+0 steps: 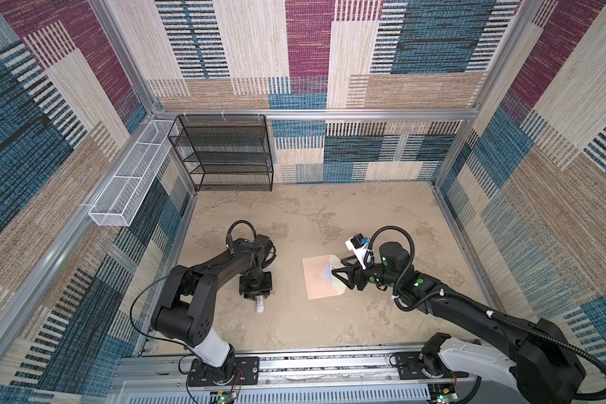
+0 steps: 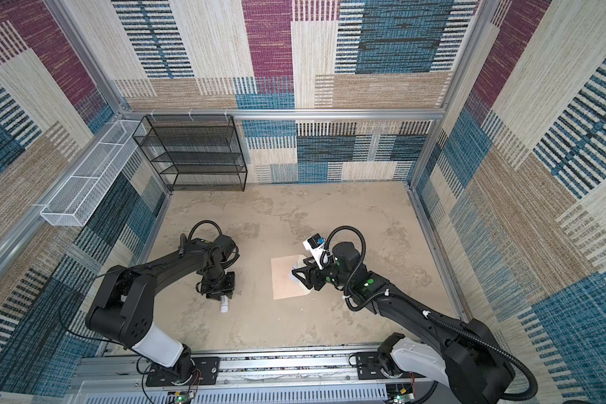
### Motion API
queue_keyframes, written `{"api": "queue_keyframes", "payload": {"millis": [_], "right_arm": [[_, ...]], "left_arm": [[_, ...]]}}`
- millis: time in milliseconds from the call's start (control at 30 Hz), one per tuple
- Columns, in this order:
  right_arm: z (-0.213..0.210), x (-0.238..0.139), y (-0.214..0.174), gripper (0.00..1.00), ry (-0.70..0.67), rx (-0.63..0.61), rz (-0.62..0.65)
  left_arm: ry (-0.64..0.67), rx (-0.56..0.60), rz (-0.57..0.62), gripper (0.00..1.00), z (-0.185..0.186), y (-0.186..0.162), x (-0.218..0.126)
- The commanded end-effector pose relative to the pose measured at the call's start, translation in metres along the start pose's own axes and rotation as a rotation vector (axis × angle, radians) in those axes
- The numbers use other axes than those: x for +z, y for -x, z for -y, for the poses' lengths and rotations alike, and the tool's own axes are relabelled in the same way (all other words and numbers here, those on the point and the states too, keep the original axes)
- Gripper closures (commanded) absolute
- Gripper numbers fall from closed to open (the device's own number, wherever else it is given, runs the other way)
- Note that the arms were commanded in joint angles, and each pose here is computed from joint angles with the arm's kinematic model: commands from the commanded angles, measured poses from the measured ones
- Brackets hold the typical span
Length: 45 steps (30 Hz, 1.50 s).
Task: Place the letter into the envelope and seal it
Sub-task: 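Lower the left gripper over the white glue stick and grasp it, then lift the glue stick upright with the left gripper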
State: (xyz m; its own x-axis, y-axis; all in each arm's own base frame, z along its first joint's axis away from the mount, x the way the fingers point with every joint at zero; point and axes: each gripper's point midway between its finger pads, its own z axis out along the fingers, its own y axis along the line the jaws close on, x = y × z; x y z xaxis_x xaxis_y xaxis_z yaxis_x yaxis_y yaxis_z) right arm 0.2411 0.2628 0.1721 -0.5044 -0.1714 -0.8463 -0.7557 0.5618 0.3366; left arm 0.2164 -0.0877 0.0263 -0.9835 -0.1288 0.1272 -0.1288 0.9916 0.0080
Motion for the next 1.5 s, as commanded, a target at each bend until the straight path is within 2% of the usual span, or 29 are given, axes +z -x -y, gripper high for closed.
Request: {"api": "queue_keyframes", "payload": {"millis": [0, 200, 367, 600, 733, 1100, 1333, 1467], "right_arm": [[-0.003, 0.0, 0.009, 0.34, 0.009, -0.002, 0.023], [-0.003, 0.001, 0.01, 0.34, 0.008, 0.004, 0.021], [-0.002, 0.002, 0.01, 0.34, 0.008, 0.007, 0.014], [-0.001, 0.006, 0.012, 0.34, 0.007, 0.003, 0.007], [0.0, 0.008, 0.014, 0.34, 0.006, 0.001, 0.003], [0.001, 0.01, 0.019, 0.34, -0.001, 0.0, -0.003], [0.001, 0.009, 0.02, 0.34, -0.006, 0.002, -0.009], [0.001, 0.008, 0.02, 0.34, -0.012, 0.003, -0.012]], "left_arm": [[0.032, 0.028, -0.012, 0.61, -0.006, -0.001, 0.003], [0.031, 0.035, -0.023, 0.74, -0.006, -0.002, 0.008], [-0.019, 0.051, -0.013, 0.8, 0.004, 0.002, 0.005], [-0.086, 0.106, -0.007, 0.81, 0.025, 0.005, 0.001], [-0.068, 0.11, -0.034, 0.81, 0.028, 0.003, 0.005], [0.008, 0.081, -0.142, 0.74, 0.019, -0.012, 0.021], [0.04, 0.058, -0.152, 0.61, 0.018, -0.01, 0.026], [0.07, 0.052, -0.145, 0.57, 0.017, -0.011, 0.028]]}}
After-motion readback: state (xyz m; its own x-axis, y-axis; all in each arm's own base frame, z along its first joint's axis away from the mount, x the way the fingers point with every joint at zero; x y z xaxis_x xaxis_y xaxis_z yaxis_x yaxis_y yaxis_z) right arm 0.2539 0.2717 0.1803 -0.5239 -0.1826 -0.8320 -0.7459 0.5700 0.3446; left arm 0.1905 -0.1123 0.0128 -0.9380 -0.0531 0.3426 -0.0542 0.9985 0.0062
